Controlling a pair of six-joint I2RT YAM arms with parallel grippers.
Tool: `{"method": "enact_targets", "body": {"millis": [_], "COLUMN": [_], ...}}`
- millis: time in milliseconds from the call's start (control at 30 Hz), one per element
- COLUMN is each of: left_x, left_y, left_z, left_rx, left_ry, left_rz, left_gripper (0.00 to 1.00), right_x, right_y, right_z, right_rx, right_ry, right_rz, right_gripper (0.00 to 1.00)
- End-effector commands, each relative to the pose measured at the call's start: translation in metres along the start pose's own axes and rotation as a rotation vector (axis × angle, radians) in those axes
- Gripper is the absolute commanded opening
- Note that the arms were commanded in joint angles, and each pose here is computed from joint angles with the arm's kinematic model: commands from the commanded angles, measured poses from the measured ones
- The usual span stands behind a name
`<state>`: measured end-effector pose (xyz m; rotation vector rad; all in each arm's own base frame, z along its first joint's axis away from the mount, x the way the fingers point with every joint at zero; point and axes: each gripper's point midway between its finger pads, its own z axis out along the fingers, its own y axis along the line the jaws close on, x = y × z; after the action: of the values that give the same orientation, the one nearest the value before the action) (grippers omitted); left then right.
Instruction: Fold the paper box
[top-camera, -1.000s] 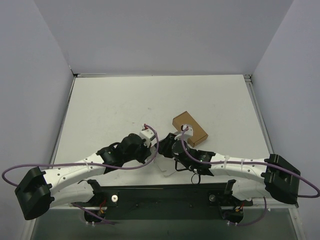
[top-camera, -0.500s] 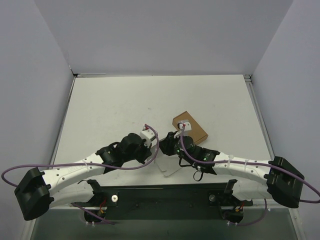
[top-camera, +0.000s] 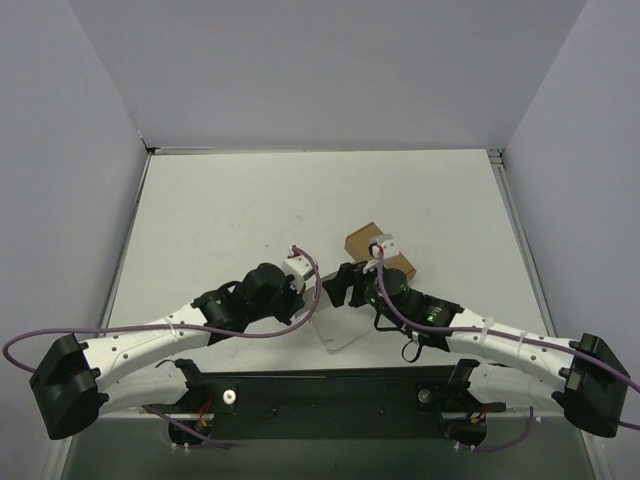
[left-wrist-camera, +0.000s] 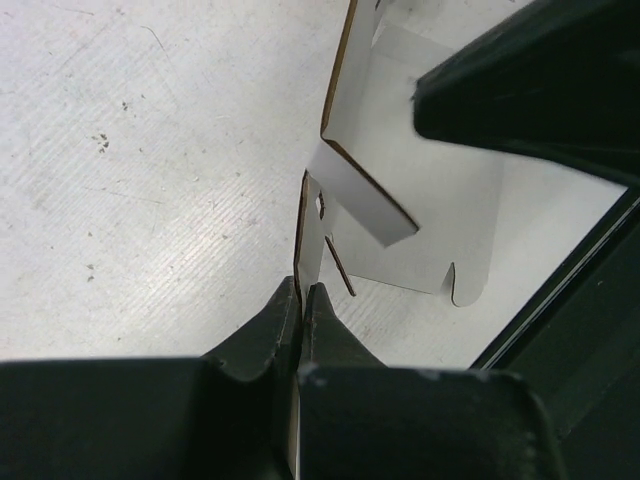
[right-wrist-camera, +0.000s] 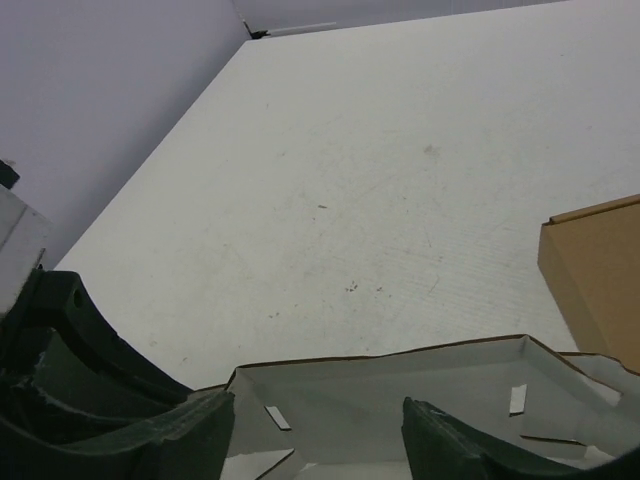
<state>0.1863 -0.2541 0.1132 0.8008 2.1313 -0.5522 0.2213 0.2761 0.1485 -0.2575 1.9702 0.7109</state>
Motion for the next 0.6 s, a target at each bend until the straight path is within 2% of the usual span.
{"method": "enact_targets", "body": {"millis": [0, 100, 233, 367, 433, 567], "left_x": [-0.011, -0.011, -0.01, -0.006, -0.005, -0.001], "left_y": [0.002, 0.0, 0.01, 0.008, 0.003, 0.0], "left_z": [-0.001, 0.0, -0.003, -0.004, -0.005, -0.004], "left_rx": [-0.023, -0.02, -0.122, -0.146, -0.142, -0.109], "left_ry": [-0.008, -0.002, 0.003, -0.001, -0.012, -0.031], "left_rz": [0.075, 0.133, 0.215, 0.318, 0.356, 0.461], "left_gripper": [0.0, 0.0, 0.0, 0.0, 0.0, 0.0], "right_x": [-0.024, -0.026, -0.021, -0.017, -0.02, -0.045], "right_y": [-0.007, -0.021, -0.049, -0.037, -0.034, -0.023], "right_z": [-0.025, -0.039, -0.058, -0.058, -0.055, -0.051], "right_rx": [0.022, 0.062, 0.211, 0.171, 0.171, 0.092], "right_ry": [-0.047, -0.033, -0.013, 0.001, 0.004, -0.032], "right_rz": [-0.006, 0.006, 0.281, 0.443, 0.458, 0.208], "right_gripper": [0.72, 0.77, 0.75, 0.76, 0.76, 0.76]}}
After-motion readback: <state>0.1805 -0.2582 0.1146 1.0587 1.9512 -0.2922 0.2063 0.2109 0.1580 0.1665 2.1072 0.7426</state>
